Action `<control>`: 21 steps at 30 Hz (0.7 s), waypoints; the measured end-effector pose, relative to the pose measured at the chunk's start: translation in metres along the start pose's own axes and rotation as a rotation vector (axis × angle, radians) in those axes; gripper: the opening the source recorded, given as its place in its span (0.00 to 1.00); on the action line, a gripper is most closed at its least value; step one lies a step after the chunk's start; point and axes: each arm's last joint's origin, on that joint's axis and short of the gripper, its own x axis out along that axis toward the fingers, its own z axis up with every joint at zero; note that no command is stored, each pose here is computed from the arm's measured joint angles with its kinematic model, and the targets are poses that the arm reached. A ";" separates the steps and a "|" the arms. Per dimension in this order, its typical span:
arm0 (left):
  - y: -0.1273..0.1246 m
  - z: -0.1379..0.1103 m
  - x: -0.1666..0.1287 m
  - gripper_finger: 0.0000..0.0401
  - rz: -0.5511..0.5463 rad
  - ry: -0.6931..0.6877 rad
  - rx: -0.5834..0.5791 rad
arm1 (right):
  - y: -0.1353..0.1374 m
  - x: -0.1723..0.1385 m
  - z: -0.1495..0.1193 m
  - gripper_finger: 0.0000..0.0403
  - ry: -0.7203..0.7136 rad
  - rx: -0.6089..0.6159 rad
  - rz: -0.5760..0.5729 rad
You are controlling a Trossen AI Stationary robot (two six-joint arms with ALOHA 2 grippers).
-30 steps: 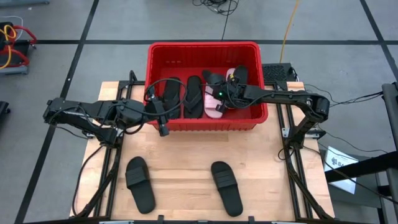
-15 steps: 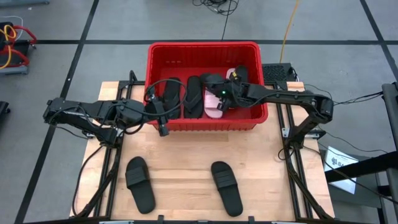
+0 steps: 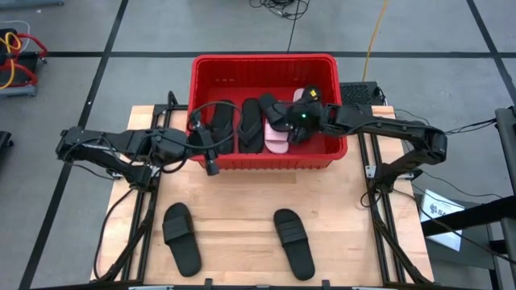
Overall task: Pick and place slides into bin
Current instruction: Put the black slide into the red bin
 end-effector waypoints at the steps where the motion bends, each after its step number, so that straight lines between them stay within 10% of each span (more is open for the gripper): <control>1: 0.001 0.000 0.001 0.37 0.006 0.002 -0.015 | -0.001 -0.004 0.001 0.40 -0.014 0.017 0.003; 10: 0.027 -0.005 0.015 0.37 0.037 0.008 -0.127 | -0.007 -0.012 0.002 0.40 -0.073 -0.114 0.051; 21: 0.063 -0.011 0.027 0.37 0.132 -0.009 -0.241 | -0.048 0.034 -0.010 0.40 -0.076 0.001 0.197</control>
